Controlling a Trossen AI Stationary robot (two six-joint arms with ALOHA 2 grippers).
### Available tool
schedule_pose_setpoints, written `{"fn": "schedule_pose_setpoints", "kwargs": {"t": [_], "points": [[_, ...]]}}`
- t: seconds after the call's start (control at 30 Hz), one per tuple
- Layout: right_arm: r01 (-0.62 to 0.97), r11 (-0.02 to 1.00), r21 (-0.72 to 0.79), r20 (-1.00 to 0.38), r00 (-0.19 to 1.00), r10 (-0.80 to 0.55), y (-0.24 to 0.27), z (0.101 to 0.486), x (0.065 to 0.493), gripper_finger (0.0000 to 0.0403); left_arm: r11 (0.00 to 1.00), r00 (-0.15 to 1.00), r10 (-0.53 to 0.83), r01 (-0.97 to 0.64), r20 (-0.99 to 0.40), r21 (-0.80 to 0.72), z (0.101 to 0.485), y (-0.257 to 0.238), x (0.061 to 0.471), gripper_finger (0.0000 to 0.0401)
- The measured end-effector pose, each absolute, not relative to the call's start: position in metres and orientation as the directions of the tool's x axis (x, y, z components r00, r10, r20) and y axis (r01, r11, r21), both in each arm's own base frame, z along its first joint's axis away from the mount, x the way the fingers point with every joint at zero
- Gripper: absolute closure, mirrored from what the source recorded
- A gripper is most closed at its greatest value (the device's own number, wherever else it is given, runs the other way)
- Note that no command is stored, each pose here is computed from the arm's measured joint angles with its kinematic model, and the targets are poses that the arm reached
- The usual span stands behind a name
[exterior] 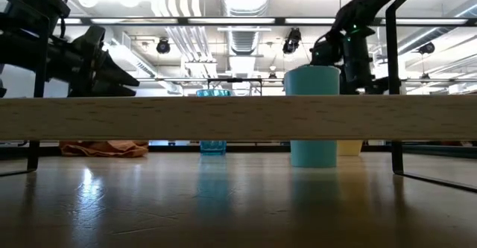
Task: Stack small to large cups/mugs on shelf
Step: Put the yellow mug on the shelf
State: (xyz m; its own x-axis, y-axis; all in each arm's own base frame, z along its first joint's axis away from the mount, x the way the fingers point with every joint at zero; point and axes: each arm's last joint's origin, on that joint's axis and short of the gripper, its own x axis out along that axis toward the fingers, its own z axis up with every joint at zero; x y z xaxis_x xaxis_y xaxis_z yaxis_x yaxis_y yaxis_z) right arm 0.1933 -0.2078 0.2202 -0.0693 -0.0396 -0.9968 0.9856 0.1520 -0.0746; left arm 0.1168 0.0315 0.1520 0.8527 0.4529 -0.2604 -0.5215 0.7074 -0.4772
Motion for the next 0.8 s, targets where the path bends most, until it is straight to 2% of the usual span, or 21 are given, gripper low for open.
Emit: {"fn": "schedule_pose_setpoints", "kwargs": {"t": [0.13,0.4,0.63,0.8], "points": [[0.985,0.136,-0.106,-0.994,-0.101,-0.043,-0.202,0.214,0.186,0.0265,0.736,0.852,0.458,-0.523,-0.253,-0.429,0.154,0.032,0.117,0.0273],[0.987,0.137,-0.086,-0.995,-0.079,-0.060,-0.197,0.215,0.183,0.0382,0.737,0.850,0.461,-0.526,-0.254,-0.425,0.154,0.032,0.117,0.0274],[0.983,0.166,-0.082,-0.994,-0.070,-0.081,-0.190,0.212,0.187,0.0390,0.764,0.851,0.467,-0.524,-0.239,-0.376,0.159,0.032,0.118,0.0274],[0.949,0.307,-0.078,-0.989,-0.036,-0.141,-0.179,0.232,0.210,0.0393,0.765,0.850,0.471,-0.528,-0.238,-0.370,0.166,0.033,0.118,0.0280]]}}
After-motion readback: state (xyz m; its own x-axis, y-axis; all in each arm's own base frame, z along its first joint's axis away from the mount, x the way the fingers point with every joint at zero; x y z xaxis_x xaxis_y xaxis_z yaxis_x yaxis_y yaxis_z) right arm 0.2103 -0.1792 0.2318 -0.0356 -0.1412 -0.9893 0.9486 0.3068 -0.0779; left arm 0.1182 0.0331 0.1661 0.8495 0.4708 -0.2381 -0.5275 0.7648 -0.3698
